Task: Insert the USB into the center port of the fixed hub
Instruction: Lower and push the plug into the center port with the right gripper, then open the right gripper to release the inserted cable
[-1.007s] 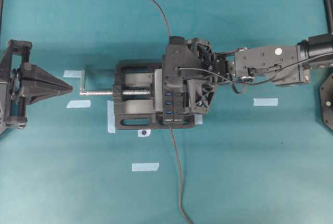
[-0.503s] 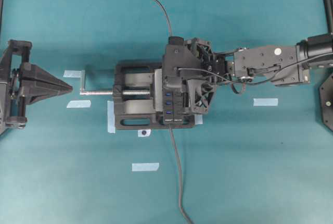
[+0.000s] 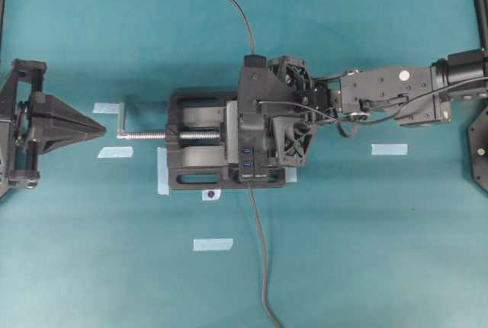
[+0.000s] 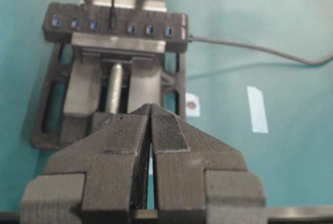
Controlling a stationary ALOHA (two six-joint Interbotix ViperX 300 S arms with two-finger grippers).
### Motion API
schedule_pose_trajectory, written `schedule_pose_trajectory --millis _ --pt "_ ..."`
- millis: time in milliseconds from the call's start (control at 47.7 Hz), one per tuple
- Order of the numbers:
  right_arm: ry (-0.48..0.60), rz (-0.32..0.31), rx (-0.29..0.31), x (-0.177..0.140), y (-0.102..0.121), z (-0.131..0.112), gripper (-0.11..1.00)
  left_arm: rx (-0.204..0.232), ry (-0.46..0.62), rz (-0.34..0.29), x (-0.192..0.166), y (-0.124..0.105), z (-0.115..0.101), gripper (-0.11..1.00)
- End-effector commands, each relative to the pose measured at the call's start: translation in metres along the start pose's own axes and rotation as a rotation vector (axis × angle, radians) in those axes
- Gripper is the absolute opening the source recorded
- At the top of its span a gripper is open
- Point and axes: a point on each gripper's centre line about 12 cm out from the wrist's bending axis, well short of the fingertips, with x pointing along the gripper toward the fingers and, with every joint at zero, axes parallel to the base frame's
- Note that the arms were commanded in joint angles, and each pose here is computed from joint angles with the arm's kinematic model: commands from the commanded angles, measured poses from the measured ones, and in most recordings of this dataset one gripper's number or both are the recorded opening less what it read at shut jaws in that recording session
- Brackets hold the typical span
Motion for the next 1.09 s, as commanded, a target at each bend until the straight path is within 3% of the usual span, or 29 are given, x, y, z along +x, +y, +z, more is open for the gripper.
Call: schedule_pose_trajectory --millis 0,1070 --pt "-0.064 0.000 0.012 -0.0128 -0.0002 0.0209 0.83 0.003 -0.017 -0.002 0.0004 -0.0006 0.0055 0.00" --pt "-0.035 -0.003 0.011 -0.0131 -0.0005 0.0160 0.81 0.000 -0.017 -0.002 0.0004 -0.0005 0.0050 0.00"
